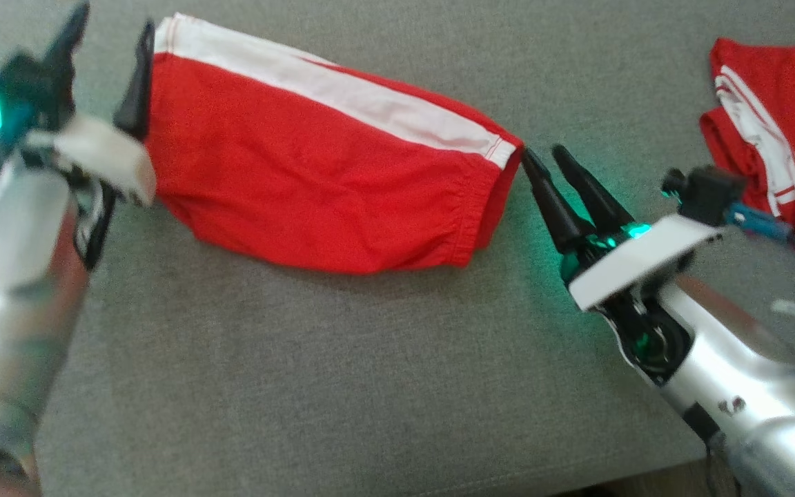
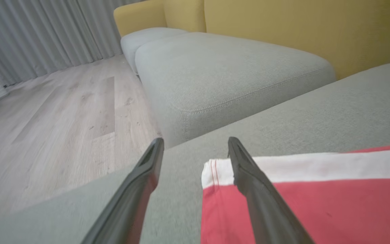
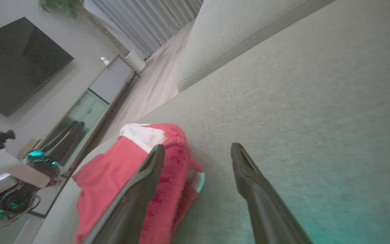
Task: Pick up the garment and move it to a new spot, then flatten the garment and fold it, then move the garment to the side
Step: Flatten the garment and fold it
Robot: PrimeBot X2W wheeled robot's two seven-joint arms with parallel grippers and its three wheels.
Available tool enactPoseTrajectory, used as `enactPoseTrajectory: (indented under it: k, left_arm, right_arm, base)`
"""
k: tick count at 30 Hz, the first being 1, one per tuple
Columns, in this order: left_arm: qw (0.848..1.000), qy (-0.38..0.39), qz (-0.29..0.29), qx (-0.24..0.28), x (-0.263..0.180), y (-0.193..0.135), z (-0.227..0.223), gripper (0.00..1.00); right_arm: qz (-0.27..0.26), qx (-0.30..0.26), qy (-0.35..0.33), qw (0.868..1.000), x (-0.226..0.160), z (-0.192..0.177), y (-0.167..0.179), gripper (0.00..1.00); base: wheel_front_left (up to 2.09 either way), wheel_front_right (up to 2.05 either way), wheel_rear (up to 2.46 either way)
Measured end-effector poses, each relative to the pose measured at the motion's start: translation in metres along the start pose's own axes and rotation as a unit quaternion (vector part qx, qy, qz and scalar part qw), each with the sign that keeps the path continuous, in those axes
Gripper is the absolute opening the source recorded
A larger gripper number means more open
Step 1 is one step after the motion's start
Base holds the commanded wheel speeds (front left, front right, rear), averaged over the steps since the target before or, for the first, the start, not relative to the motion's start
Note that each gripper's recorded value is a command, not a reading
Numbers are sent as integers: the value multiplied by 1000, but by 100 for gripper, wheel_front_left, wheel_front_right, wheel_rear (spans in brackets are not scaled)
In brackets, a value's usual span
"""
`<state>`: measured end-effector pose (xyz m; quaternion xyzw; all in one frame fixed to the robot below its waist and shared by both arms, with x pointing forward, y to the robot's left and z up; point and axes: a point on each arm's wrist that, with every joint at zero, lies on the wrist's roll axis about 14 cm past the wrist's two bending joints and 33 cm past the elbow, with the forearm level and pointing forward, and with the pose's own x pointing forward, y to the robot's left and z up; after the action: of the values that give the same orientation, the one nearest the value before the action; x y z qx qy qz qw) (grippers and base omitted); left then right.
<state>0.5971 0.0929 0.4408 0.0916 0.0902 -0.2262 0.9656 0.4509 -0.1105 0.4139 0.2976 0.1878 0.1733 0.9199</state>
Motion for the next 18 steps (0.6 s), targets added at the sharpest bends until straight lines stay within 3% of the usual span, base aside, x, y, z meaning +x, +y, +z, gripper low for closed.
enactPoseTrajectory:
  k: [8,18]
  left_arm:
    - [996,9,61,-69,-68,-3,-28,100]
    - [986,-10,106,-130,-130,-19,-33,100]
  right_arm:
    - [-73,-80,-70,992,-37,28,-30,100]
    - [-114,-174,-125,970,-66,40,-24,100]
  base:
    - [0,0,0]
    - [0,0,0]
